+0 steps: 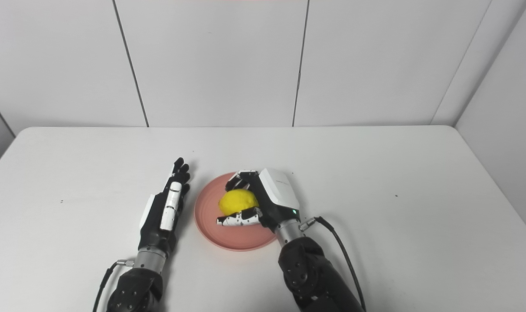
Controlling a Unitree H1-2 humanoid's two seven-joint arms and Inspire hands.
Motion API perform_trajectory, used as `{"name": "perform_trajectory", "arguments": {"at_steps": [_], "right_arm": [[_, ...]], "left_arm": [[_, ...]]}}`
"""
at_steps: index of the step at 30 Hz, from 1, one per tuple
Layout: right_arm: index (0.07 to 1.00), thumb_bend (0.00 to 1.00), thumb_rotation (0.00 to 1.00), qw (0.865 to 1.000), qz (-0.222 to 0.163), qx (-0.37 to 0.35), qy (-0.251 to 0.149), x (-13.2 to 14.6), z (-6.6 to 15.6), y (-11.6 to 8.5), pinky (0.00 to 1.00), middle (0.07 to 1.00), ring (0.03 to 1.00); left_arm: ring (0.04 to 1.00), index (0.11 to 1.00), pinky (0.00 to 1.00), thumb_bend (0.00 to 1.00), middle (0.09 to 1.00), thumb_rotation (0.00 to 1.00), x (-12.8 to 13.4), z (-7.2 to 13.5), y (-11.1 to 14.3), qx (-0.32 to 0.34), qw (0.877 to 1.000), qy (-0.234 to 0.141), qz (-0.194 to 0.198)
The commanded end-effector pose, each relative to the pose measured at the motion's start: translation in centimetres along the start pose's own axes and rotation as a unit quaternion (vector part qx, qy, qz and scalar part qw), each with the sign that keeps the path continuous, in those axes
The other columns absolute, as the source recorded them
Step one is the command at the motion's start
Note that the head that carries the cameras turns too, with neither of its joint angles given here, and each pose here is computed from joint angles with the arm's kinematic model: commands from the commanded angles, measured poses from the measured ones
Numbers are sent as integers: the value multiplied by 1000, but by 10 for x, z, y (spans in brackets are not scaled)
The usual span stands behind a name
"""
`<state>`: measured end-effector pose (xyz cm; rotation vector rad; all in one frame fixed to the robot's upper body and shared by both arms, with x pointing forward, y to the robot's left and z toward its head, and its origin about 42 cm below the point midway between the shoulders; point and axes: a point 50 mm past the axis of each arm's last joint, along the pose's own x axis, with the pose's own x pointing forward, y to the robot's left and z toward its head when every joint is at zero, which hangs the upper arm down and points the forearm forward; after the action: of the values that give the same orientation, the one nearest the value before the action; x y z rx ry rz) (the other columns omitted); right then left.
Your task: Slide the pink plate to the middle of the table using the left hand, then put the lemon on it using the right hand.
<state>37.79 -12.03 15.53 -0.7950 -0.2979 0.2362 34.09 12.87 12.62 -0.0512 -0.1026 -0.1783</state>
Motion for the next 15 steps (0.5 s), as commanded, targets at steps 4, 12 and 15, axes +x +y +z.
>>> {"name": "perform_trajectory", "arguments": {"at_steps": [4,12,15], "right_arm": [[519,521,0,998,-33,0,-59,5,13,-13,343,467,444],[820,743,439,994,-29,13,-101,-10,17,-19,756,828,816],[894,782,558,994,-28,18,-109,-13,16,-19,843,890,881]], "left_arm": [[1000,1000,1000,489,1000,1000,4,7,-9,-1,1000,-26,-7],[1000,1000,1000,487,1000,1000,3,8,-8,1,1000,-29,-10],[1000,1000,1000,490,1000,1000,3,8,-7,-2,1000,-28,-10]]}}
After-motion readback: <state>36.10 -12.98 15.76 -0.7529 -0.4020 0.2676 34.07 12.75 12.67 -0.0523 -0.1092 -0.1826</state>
